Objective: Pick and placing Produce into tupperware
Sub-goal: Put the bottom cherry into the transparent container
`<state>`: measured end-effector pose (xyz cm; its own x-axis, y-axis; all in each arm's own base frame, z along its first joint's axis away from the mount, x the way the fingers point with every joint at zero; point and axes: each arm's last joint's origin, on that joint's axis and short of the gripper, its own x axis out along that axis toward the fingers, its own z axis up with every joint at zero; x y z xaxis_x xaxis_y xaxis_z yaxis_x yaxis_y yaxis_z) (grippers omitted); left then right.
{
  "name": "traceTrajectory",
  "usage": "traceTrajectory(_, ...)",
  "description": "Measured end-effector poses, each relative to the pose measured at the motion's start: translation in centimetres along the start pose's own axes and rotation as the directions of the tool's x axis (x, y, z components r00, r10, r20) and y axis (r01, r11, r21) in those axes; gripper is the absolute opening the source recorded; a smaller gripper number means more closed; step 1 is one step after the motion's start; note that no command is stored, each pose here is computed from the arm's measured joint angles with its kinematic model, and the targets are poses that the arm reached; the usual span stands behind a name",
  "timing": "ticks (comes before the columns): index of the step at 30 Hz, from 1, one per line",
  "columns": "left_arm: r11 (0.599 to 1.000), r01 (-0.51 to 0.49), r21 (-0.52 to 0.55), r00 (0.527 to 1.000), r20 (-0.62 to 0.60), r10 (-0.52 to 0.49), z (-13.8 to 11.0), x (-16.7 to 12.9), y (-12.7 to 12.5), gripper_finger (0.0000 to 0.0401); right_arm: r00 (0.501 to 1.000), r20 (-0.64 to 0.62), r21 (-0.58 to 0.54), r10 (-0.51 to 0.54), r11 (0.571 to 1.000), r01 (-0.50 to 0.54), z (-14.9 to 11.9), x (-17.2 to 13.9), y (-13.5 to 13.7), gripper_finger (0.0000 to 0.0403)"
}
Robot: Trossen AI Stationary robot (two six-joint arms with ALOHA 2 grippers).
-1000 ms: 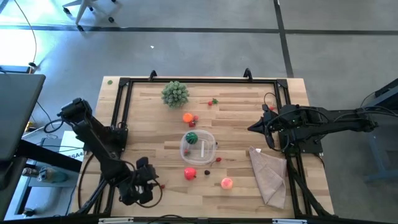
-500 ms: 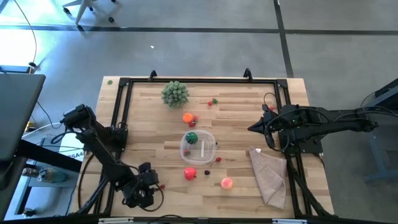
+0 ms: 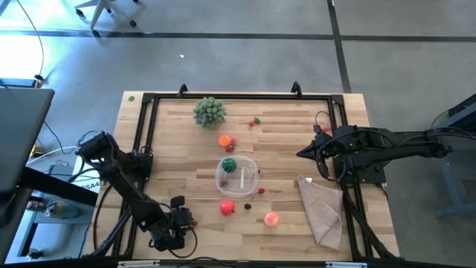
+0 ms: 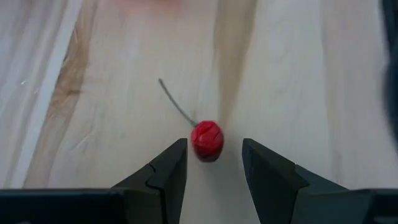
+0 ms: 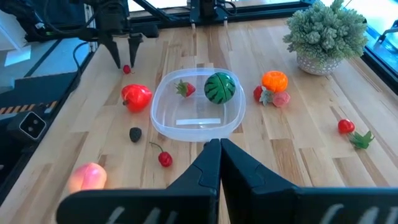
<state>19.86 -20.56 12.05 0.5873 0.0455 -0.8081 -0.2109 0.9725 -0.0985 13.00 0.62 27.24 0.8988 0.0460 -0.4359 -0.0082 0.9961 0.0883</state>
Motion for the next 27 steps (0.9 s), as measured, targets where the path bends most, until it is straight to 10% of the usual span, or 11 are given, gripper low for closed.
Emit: traceTrajectory(27,0.994,-0.066,0.091,0.997,0.049,0.062,-0.5,1.1,0.0,0.0145,1.000,-0.001,0.000,0.000,1.000,0.000,0.0,0.0,0.0,0.0000)
